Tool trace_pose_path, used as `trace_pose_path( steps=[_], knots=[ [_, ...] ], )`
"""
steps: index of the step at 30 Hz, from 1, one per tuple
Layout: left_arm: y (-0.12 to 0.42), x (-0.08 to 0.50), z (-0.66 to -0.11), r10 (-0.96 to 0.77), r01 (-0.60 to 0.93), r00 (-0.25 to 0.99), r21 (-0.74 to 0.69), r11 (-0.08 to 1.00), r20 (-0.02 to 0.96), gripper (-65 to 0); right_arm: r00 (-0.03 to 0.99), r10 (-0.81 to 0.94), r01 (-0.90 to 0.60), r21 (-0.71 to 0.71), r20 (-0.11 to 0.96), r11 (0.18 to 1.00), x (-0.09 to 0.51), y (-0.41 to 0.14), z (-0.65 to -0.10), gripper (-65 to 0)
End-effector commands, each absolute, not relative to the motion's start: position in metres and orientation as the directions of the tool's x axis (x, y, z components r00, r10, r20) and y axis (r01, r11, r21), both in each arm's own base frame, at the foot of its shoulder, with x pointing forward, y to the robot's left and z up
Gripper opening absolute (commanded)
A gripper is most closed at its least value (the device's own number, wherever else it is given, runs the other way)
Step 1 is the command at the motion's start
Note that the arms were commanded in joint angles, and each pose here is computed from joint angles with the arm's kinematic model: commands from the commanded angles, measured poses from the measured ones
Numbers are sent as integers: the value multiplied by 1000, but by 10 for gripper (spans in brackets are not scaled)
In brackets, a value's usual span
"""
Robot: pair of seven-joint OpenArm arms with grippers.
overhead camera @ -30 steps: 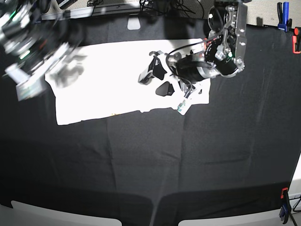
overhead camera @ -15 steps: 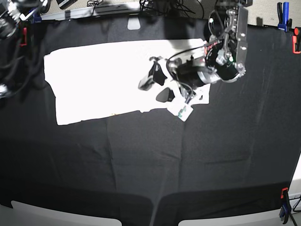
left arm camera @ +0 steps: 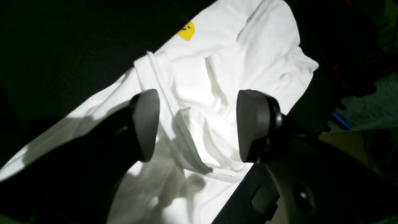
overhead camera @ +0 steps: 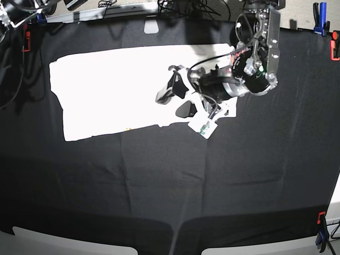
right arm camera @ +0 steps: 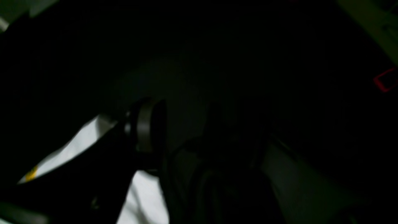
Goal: Layout the t-shirt on the table in an organized manner, then fold the t-shirt properly
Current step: 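Grasp the other strip end with the right gripper and fold it inward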
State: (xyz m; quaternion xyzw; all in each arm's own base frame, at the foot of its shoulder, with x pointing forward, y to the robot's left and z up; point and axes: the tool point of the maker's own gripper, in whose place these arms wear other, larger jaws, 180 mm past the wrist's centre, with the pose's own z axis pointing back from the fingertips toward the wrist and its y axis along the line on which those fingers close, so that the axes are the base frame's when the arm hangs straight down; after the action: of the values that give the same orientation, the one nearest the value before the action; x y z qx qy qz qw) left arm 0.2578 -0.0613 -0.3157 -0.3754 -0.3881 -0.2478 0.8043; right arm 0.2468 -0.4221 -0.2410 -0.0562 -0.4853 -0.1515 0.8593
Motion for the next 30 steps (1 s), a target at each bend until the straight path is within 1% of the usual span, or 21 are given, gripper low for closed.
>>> trace_pose_path(
  steps=[1, 3, 6, 10, 16, 20, 24, 27, 30],
  knots=[
    [-66, 263, -299, -68, 707, 541, -410, 576, 839, -289, 461, -142, 272, 13, 876, 962, 254, -421, -225, -262],
    [-66, 263, -299, -68, 708, 540, -409, 576, 839, -289, 507, -102, 229, -20, 856, 973, 257, -412, -233, -238],
    [-66, 263, -299, -67, 708, 540, -409, 576, 839, -289, 559, -38, 129, -42, 828, 991, 267, -391, -248, -234],
    [-66, 263, -299, -67, 708, 540, -409, 576, 839, -289, 621, -21, 14, 15, 784, 1000, 283, -358, -279, -234],
    [-66, 262, -301, -75, 707, 545, -410, 576, 835, -289, 754, 14, -124, 122, 656, 985, 284, -319, -346, -234],
    [-66, 262, -301, -77, 707, 546, -410, 576, 834, -289, 800, -28, -108, 190, 599, 976, 279, -313, -372, -235],
    [-66, 262, -301, -77, 707, 546, -410, 576, 835, -289, 813, -86, -74, 248, 576, 966, 282, -314, -385, -235],
    [-66, 262, -301, -76, 707, 545, -410, 576, 835, -289, 819, -143, -59, 329, 556, 942, 281, -304, -394, -235],
    [-66, 262, -301, -76, 707, 545, -410, 576, 835, -289, 842, -158, -54, 371, 516, 927, 273, -291, -410, -235]
  ],
)
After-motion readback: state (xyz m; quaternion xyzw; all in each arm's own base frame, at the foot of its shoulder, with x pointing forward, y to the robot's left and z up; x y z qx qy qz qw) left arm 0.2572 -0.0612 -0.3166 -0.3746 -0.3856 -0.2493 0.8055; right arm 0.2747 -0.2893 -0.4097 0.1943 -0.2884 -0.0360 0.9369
